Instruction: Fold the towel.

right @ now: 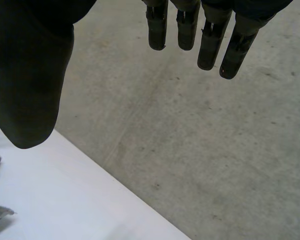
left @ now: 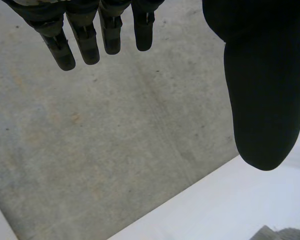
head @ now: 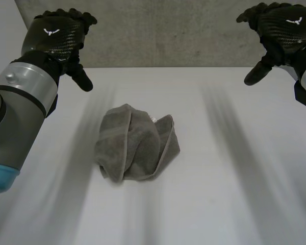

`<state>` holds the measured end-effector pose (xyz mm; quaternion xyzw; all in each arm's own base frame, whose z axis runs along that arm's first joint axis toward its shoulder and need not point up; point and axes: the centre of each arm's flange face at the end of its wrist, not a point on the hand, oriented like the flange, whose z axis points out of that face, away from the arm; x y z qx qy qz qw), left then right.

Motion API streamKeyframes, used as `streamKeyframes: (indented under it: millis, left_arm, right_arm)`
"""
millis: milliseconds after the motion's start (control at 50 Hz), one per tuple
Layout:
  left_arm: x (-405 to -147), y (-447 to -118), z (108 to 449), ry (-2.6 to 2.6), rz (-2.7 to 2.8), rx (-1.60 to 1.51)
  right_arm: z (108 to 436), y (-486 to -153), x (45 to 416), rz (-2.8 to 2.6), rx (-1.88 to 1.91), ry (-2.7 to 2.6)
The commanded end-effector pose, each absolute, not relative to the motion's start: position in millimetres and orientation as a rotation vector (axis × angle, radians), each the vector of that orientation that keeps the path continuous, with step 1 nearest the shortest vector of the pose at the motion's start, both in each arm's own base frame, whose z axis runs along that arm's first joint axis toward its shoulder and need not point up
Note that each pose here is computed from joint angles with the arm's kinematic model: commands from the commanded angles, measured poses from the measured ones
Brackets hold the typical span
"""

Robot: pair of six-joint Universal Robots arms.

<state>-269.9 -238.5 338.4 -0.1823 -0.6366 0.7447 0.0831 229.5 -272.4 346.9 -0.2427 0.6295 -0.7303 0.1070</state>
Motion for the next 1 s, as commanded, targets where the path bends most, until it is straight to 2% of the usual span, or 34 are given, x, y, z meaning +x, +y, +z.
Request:
streamKeyframes:
  millis: [20,140,180,200,240,300,340,360,400,560,800,900,1000]
  left_arm:
    - [-278,-226,327,-1.842,2.135,-0.735]
    - [-277,-223,297,-1.818,2.052,-1.038]
    - [-273,-226,281,-1.834,2.038,-1.162]
    - [-273,-226,281,-1.834,2.037,-1.162]
    - [-274,-230,262,-1.855,2.010,-1.271]
    - [-276,-233,251,-1.873,1.991,-1.317]
    - [-278,-239,233,-1.907,1.949,-1.377]
    - [-278,-239,233,-1.907,1.949,-1.378]
    - [-280,-245,214,-1.941,1.897,-1.416]
    - [-286,-254,181,-1.956,1.853,-1.437]
    - [-295,-268,153,-1.946,1.859,-1.465]
    - [-298,-275,151,-1.920,1.893,-1.571]
    - [-303,-283,164,-1.843,1.997,-1.644]
  right_arm:
    - [330,-270,240,-2.099,-0.941,1.821]
    - [291,-260,258,-1.991,-1.302,1.738]
    - [267,-253,277,-1.905,-1.424,1.702]
    - [267,-253,277,-1.905,-1.424,1.701]
    - [241,-251,292,-1.815,-1.485,1.701]
    - [229,-252,298,-1.783,-1.496,1.708]
    - [203,-260,308,-1.741,-1.503,1.731]
    - [202,-260,308,-1.741,-1.503,1.732]
    - [181,-264,318,-1.728,-1.515,1.730]
    - [143,-272,334,-1.731,-1.532,1.758]
    - [111,-276,350,-1.719,-1.581,1.729]
    - [121,-282,355,-1.775,-1.592,1.685]
    - [151,-294,361,-1.886,-1.560,1.608]
